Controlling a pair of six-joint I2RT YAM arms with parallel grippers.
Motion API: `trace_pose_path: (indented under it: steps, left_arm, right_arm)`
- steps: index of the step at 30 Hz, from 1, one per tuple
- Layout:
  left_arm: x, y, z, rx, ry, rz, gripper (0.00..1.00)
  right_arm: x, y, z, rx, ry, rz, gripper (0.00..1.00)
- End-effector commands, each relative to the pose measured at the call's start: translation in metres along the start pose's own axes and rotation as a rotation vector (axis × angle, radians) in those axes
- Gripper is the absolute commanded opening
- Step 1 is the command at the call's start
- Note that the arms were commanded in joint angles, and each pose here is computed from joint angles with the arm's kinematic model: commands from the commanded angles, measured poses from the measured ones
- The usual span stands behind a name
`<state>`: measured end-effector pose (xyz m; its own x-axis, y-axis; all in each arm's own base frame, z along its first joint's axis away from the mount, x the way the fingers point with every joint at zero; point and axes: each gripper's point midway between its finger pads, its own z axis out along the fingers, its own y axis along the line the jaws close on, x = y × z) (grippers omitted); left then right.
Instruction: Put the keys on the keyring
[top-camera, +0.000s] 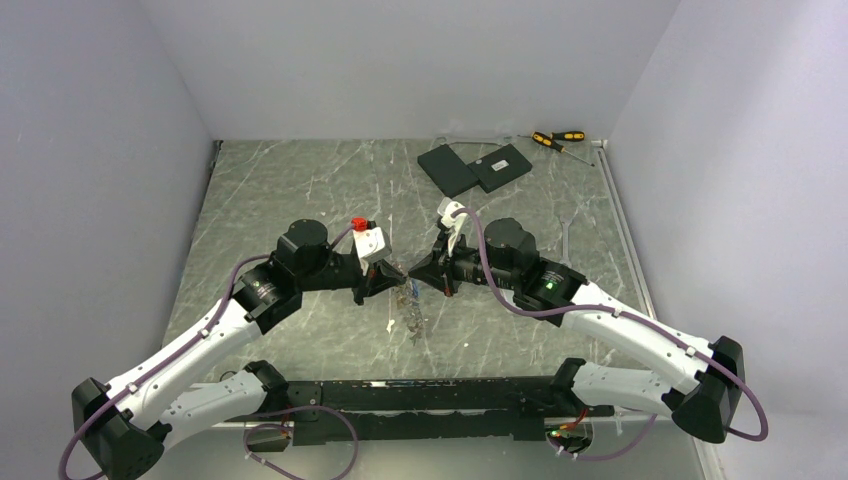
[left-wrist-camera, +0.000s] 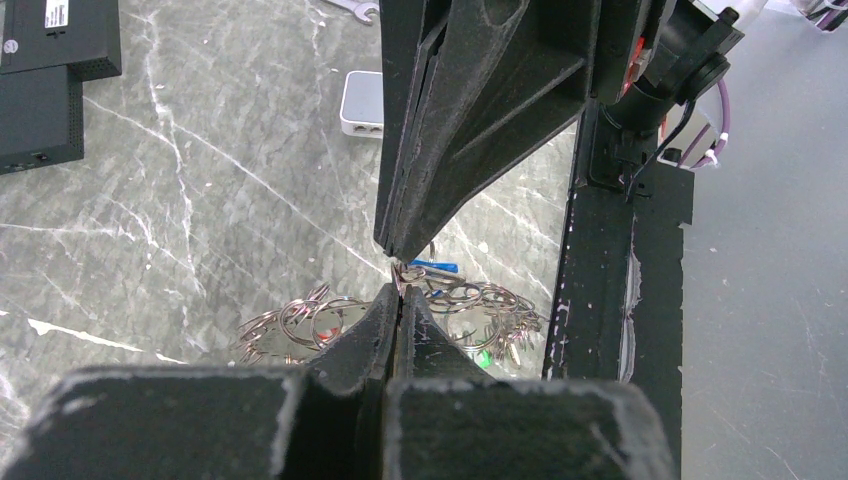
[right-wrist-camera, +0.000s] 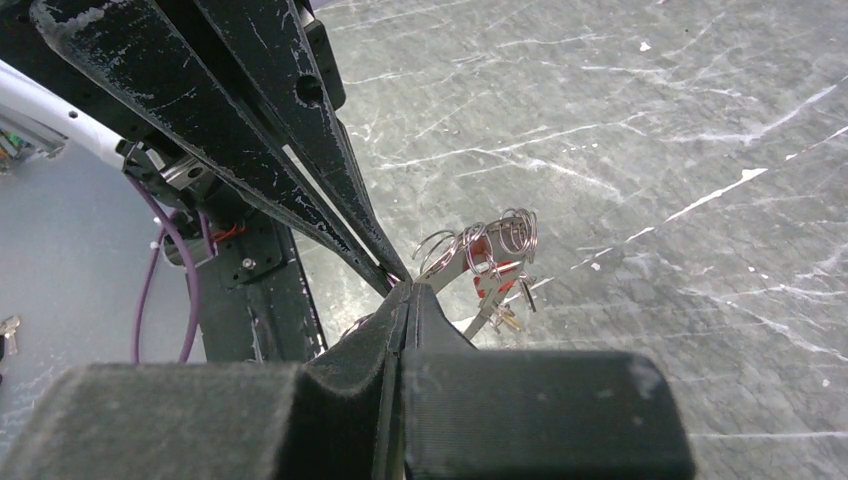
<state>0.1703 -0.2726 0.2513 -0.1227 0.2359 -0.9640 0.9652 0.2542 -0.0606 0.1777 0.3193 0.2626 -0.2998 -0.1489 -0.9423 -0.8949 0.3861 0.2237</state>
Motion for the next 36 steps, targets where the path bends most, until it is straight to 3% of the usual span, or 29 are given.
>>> trace_pose_path:
  steps: [1, 36]
  left_arm:
    - [-0.0312, -0.0039, -0.0037, 0.013, -0.097, 0.072, 0.0]
    - [-0.0337, -0.0051, -0.0055, 0.014, -0.106, 0.078, 0.0]
  right_arm:
    - [-0.0092, 0.0001, -0.0022, 0.01, -0.035, -0.009, 0.0]
    - [-0.0043, -0.0004, -0.0002, 0.013, 0.001, 0.01, 0.0]
